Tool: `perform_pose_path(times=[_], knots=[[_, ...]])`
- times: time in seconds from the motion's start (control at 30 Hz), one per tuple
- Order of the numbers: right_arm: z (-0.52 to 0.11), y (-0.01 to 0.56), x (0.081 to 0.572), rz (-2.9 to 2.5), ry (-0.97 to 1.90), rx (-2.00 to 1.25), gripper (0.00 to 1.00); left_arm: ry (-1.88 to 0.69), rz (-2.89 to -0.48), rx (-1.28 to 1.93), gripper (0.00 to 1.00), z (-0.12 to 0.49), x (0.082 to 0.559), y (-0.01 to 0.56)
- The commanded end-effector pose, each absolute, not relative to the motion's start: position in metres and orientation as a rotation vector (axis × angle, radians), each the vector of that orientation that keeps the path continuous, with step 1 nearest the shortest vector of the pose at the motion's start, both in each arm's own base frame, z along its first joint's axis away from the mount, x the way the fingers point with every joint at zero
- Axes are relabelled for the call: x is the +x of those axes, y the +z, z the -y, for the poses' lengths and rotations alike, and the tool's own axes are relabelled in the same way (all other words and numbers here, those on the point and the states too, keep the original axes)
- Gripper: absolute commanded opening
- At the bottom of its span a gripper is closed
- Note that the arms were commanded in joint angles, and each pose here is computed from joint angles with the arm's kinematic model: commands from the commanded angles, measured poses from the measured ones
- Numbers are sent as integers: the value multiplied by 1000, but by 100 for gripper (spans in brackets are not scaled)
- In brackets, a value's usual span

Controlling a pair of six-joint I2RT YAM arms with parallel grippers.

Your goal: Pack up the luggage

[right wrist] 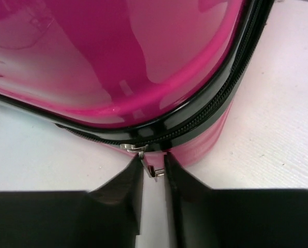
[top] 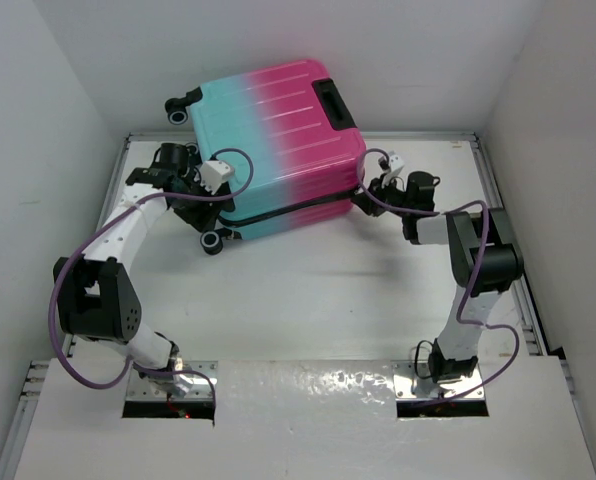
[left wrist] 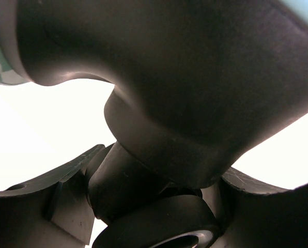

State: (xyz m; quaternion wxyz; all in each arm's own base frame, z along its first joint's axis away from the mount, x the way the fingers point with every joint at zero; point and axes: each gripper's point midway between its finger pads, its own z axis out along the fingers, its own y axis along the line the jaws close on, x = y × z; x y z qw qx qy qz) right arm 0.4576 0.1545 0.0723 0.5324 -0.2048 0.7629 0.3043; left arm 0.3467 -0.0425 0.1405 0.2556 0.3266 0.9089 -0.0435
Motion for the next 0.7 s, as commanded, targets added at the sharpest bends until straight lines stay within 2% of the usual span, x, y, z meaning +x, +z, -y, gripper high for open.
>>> perform_pose_path(times=[0.0, 0.17, 0.27, 0.43, 0.67], knots=[[-156, 110, 483, -1669, 682, -510, 11, 22, -2273, 841, 0, 31, 393, 182], [-153, 110, 481, -1666, 661, -503, 0, 28, -2264, 834, 0, 31, 396, 187], [-148, 112, 485, -1671, 633, -469, 0, 36, -2265, 833, 0, 30, 396, 188], [-89, 87, 502, -1862, 360, -238, 0, 117, -2275, 838, 0, 17, 395, 188], [-42, 105, 527, -1914, 115, -138, 0, 311, -2244, 913, 0, -10, 391, 197]])
